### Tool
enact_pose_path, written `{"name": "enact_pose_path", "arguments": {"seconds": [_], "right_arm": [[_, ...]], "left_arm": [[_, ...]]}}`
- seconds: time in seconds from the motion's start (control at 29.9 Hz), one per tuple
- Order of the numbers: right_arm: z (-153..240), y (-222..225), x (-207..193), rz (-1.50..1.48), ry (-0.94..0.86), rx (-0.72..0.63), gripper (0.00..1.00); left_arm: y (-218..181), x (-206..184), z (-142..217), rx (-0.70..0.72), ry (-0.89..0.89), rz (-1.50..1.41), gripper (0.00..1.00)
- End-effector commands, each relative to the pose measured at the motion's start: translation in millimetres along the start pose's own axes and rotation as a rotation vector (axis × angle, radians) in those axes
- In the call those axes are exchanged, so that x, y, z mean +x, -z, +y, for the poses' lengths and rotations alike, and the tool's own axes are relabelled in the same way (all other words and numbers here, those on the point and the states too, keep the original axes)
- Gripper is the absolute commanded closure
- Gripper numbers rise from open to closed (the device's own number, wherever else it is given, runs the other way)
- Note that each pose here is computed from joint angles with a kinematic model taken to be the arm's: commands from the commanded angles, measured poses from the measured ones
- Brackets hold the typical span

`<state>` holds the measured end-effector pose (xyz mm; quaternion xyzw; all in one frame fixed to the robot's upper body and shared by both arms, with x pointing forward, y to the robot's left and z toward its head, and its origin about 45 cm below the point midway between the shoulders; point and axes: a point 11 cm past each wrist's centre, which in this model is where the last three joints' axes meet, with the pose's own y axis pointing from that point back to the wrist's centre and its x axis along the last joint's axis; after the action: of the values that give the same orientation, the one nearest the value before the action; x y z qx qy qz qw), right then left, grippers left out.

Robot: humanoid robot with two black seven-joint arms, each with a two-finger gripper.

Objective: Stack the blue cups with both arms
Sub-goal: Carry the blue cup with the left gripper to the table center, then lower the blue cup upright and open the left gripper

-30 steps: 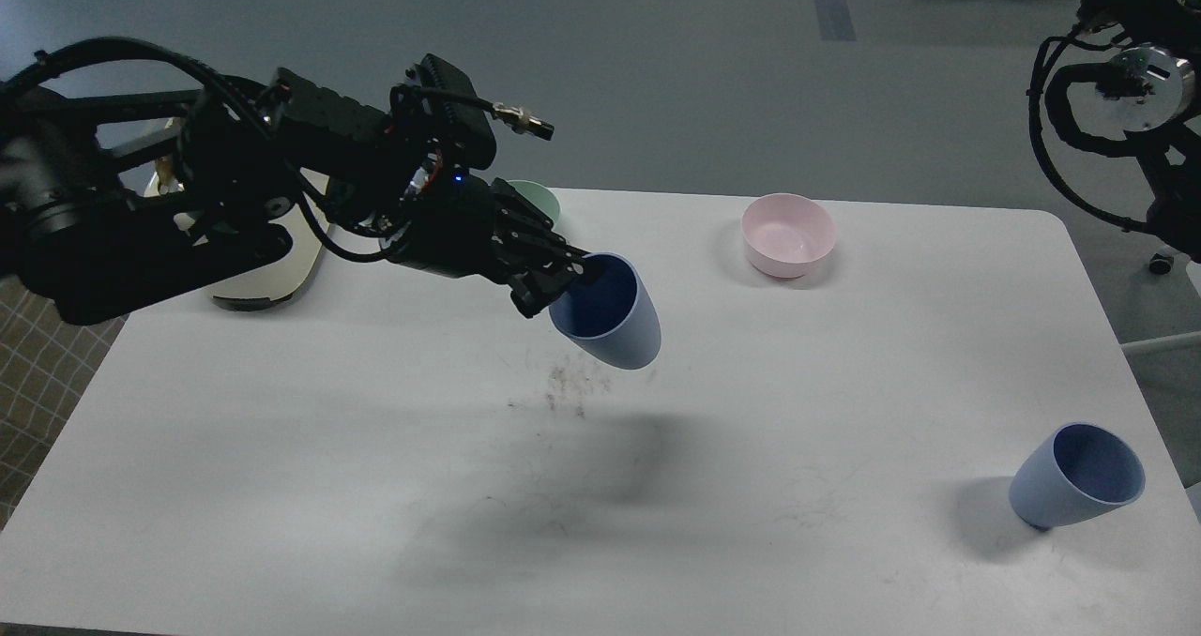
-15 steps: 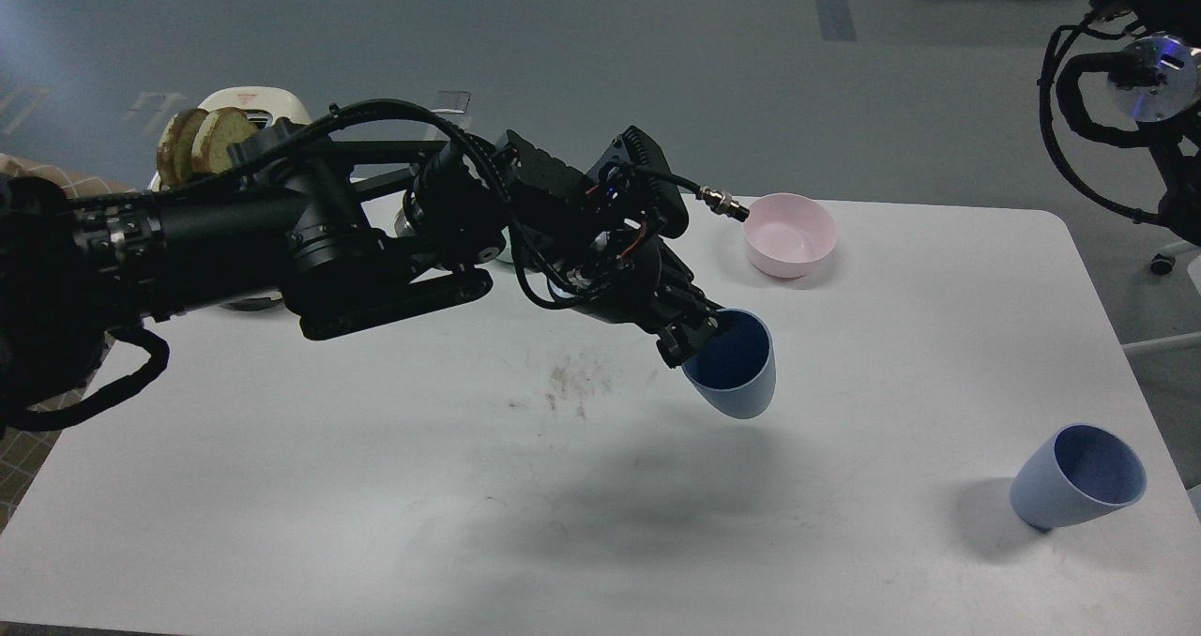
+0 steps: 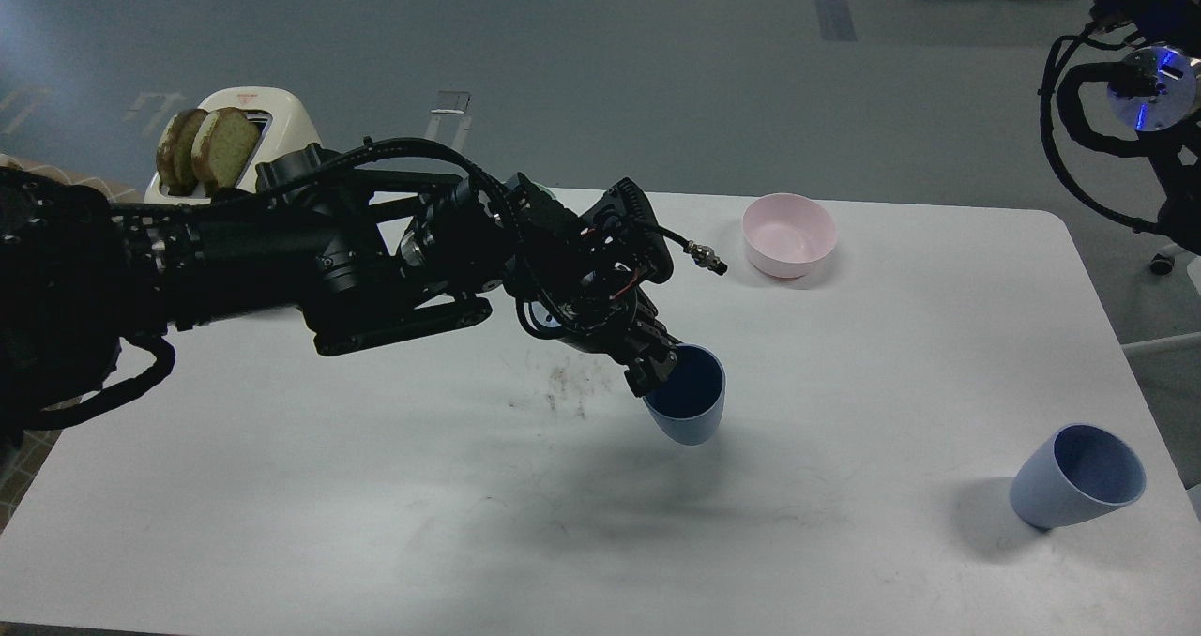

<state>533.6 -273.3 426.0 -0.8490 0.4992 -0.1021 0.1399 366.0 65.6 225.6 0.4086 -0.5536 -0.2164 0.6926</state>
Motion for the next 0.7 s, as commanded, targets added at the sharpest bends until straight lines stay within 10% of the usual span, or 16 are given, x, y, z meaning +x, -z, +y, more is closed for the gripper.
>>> {"name": "enact_pose_path", "arguments": {"seconds": [0.0,0.33,0.47,0.53,0.67], "right_arm": [[0,-1,-1,-0.002,0.001,-0.001,0.0],[1,-1,0,-0.001,0.0,-0.002,0.0],[2,-1,1,0.0,-0.002,-0.003,0.0],[2,-1,2,0.001,-0.003,-0.003,0.0],[5,2,7,0.009,-0.01,-0.003,0.0]], "left_arm": [[0,-2,-1,0.0,0.003,0.006,0.94],[-1,0,-2,-0.004,0.001,-0.001,0.69],[-2,2,-2,-0.007,-0.001,-0.005,0.44],[-2,3,-1,-0.009,-0.004,-0.004,0.13],[4,8,10,-0.001,-0.028,0.012,0.07]]}}
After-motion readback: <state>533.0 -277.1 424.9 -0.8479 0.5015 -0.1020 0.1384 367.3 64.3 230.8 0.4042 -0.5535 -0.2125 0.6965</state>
